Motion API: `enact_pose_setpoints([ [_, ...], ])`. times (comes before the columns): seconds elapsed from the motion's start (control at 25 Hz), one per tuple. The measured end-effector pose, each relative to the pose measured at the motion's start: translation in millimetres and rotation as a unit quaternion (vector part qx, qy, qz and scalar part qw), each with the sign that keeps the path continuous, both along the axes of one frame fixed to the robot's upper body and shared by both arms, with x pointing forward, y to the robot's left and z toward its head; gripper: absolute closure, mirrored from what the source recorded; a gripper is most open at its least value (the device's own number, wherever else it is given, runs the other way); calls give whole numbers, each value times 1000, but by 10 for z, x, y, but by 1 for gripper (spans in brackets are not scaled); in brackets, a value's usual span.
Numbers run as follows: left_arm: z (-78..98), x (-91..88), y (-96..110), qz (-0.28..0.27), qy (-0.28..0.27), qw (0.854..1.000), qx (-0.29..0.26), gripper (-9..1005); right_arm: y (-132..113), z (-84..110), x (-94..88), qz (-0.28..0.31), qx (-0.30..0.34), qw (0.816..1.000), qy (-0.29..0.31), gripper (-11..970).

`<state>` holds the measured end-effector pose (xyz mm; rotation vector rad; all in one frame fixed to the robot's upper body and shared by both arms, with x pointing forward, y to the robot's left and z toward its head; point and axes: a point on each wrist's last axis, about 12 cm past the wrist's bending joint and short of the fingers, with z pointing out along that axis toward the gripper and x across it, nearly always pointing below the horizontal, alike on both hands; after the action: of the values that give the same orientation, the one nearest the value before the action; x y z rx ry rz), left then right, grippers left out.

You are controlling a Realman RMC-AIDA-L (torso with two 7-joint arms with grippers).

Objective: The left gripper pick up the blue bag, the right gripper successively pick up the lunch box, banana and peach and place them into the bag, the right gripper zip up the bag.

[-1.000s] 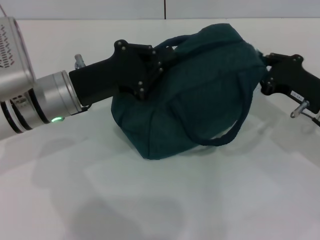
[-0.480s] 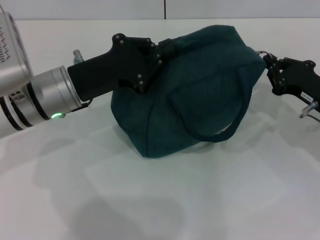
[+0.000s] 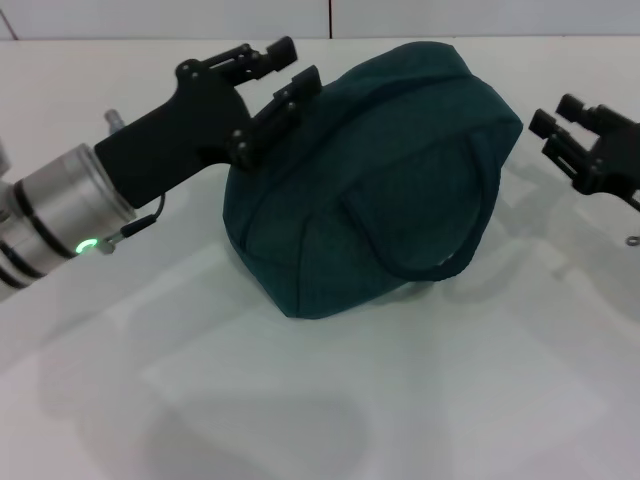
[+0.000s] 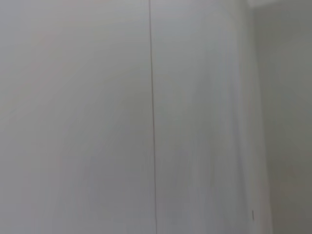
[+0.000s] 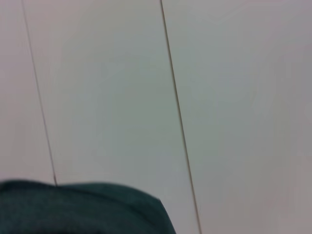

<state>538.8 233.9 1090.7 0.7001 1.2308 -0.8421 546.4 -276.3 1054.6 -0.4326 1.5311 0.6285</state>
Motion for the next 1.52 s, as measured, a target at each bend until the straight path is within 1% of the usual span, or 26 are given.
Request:
enact_pose_setpoints([
  [0.12,-7,-103,46,-3,-6,1000,-24,784,-73,99,-148,29,37,998,-33,642],
  [0.2,-22,-197,60,-10,-17,999,-40,717,-70,205,-288,67,70,992,-75,545],
  [0.28,-66,-288,63,-11,-29,998,-46,651,-30,279,-383,105,90,985,-103,447],
  [0.36,-127,-373,60,-7,-36,998,-49,584,46,339,-482,158,104,974,-126,443],
  [0.4,-157,-411,60,-5,-36,998,-50,538,81,354,-505,177,106,970,-131,441],
  [0.44,-194,-467,64,-2,-36,998,-51,492,148,372,-531,209,106,962,-136,439],
  [0.48,-210,-494,70,0,-38,998,-50,446,199,375,-545,233,102,957,-136,438],
  [0.52,-258,-581,92,5,-42,998,-47,400,242,380,-546,250,99,954,-135,436],
  [0.56,-283,-625,106,8,-44,998,-45,354,273,380,-542,263,94,951,-133,434],
  [0.68,-365,-795,159,20,-51,998,-37,284,342,350,-504,267,85,952,-123,430],
  [0.84,-438,-970,200,27,-57,998,-27,281,400,306,-462,252,73,958,-115,429],
  [0.92,-459,-1006,203,31,-56,998,-25,280,413,297,-440,248,69,960,-112,429],
  [1.2,-488,-1059,210,34,-50,998,-28,280,430,296,-429,247,67,960,-112,427],
  [1.52,-480,-1046,203,33,-53,998,-27,280,431,300,-425,247,68,960,-113,426],
])
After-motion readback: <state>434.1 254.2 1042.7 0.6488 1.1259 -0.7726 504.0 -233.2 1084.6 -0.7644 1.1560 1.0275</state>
